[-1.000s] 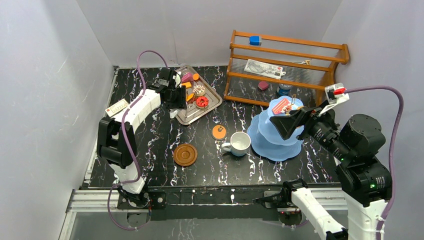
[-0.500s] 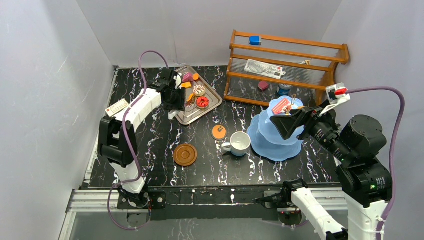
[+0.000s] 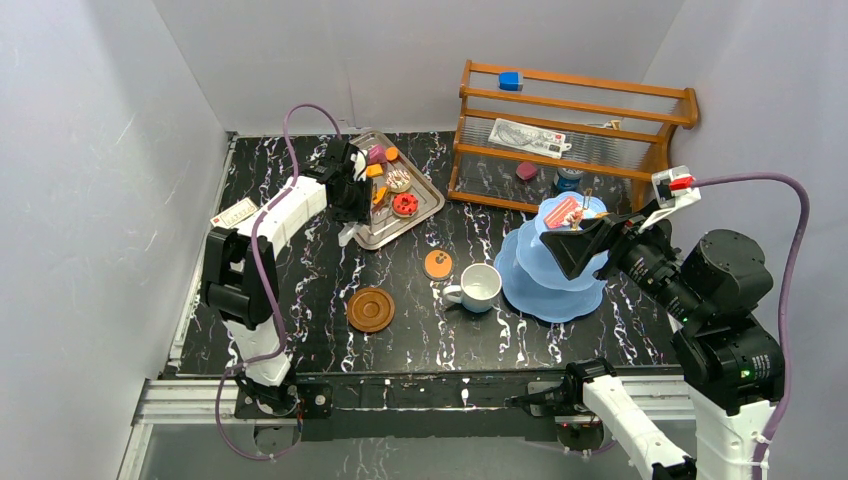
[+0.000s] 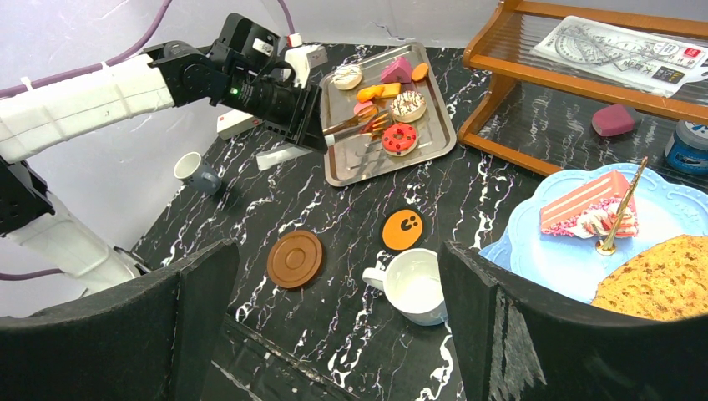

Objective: Serve the afternoon tea
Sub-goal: Pick up the desert from the tray.

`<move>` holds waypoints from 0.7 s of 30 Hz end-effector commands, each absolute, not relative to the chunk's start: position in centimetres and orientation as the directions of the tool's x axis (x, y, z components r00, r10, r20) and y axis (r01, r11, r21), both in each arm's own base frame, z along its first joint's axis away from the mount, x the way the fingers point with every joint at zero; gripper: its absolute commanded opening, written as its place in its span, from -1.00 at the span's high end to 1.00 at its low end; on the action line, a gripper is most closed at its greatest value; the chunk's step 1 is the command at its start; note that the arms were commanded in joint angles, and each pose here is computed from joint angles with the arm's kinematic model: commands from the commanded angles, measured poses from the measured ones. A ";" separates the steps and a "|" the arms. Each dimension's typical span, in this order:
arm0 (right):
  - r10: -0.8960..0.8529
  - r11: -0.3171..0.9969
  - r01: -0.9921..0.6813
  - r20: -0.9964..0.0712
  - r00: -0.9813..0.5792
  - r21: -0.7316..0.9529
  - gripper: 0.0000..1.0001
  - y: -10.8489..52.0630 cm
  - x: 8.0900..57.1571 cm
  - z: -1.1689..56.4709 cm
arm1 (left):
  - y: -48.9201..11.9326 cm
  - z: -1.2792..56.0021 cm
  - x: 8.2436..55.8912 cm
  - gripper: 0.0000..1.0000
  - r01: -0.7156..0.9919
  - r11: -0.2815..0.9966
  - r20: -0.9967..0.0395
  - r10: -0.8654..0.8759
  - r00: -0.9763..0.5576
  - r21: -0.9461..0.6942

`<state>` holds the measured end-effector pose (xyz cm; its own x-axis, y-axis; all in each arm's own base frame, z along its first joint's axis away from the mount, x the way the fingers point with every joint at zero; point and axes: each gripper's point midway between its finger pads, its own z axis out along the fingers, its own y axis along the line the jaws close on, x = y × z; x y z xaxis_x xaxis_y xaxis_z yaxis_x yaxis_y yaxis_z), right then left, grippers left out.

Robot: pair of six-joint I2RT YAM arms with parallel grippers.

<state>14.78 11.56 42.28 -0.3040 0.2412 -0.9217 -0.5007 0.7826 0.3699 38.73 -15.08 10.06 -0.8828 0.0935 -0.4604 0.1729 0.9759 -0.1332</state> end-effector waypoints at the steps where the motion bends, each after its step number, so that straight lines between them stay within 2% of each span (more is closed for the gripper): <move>1: 0.255 0.778 -0.520 -0.934 -0.251 0.352 -0.97 11.7 15.3 43.5 | -15.4 13.7 39.3 0.37 0.188 0.970 -0.529 0.080 -0.845 -0.155; 21: 0.257 0.785 -0.507 -0.932 -0.255 0.355 -0.97 11.4 15.1 43.4 | -14.6 19.1 35.3 0.43 0.188 0.961 -0.580 0.037 -0.814 -0.202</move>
<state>15.09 11.56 41.70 -0.3163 0.2389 -0.9181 -0.4910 0.7869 0.3739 36.41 -14.49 16.26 -0.8408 0.0586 -0.5382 0.1727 0.9712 -0.1640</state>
